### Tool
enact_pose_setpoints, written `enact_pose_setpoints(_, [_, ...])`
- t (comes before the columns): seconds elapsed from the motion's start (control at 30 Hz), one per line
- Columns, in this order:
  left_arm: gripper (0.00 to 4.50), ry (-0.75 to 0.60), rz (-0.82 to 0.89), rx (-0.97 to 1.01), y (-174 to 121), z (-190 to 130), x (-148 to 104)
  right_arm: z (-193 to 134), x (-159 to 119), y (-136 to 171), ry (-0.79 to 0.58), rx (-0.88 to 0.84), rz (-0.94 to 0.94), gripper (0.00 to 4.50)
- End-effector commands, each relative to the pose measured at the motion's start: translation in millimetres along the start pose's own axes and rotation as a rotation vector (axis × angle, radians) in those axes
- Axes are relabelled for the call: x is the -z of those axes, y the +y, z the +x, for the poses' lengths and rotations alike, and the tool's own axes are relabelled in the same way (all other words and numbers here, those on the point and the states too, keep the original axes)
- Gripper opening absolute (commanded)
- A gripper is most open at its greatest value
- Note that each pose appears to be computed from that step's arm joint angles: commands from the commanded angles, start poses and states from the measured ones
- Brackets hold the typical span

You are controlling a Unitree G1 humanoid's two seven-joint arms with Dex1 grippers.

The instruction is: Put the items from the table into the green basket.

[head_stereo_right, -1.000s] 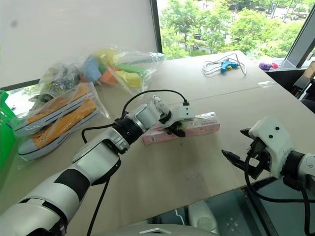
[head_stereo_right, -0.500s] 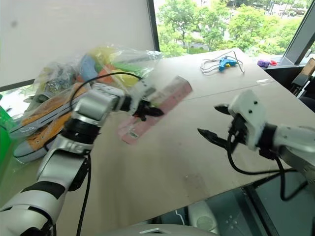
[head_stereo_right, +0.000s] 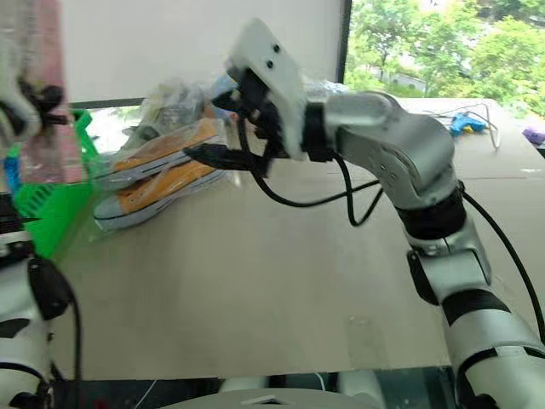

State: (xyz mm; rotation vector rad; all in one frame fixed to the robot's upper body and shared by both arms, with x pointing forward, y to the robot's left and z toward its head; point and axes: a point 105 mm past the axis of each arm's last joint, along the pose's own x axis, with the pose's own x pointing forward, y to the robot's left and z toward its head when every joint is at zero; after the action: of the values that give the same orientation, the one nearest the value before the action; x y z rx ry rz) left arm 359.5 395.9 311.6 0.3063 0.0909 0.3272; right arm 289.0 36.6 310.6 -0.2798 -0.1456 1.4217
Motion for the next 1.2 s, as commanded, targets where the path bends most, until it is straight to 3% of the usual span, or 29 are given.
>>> enact_pose_setpoints(0.03, [1.48, -0.077, 0.07, -0.073, 33, -8, -17, 3, -14, -2, -0.04, -0.018, -0.025, 4.5])
enact_pose_setpoints(0.13, [1.48, -0.029, 0.109, -0.107, 59, -8, 1, 5, -17, -1, -0.055, -0.034, -0.022, 4.5])
enact_pose_setpoints(0.27, [1.48, 0.017, 0.129, -0.102, 71, -4, 26, 5, -20, 2, -0.07, -0.049, -0.02, 4.5])
enact_pose_setpoints(0.4, [2.72, 0.056, 0.129, -0.1, 77, -3, 52, 4, -22, 3, -0.082, -0.044, -0.017, 4.5])
enact_pose_setpoints(0.53, [4.36, -0.075, 0.081, -0.112, 75, -1, 34, 1, -22, 0, -0.085, -0.013, -0.004, 4.5])
enact_pose_setpoints(0.63, [4.36, -0.212, 0.046, -0.095, 64, 0, 8, -4, -17, -2, -0.076, 0.017, 0.009, 4.5])
enact_pose_setpoints(0.7, [4.36, -0.406, 0.032, -0.038, 40, -3, -23, -13, -8, -5, -0.058, 0.058, 0.008, 4.5])
enact_pose_setpoints(0.73, [4.36, -0.438, 0.019, 0.033, 19, -3, -31, -19, -3, -8, -0.047, 0.086, 0.003, 4.5])
enact_pose_setpoints(0.87, [4.36, -0.503, -0.23, 0.508, -109, -28, -44, -57, 27, -21, 0.013, 0.256, 0.001, 4.5])
enact_pose_setpoints(0.93, [4.36, -0.471, -0.327, 0.635, -157, -44, -36, -79, 49, -23, 0.085, 0.343, 0.009, 4.5])
enact_pose_setpoints(1.03, [4.44, -0.358, -0.322, 0.81, -227, -67, -3, -115, 82, -26, 0.147, 0.51, 0.059, 4.5])
enact_pose_setpoints(1.2, [4.44, -0.203, -0.31, 0.947, -272, -102, 41, -166, 117, -15, 0.216, 0.71, 0.082, 4.5])
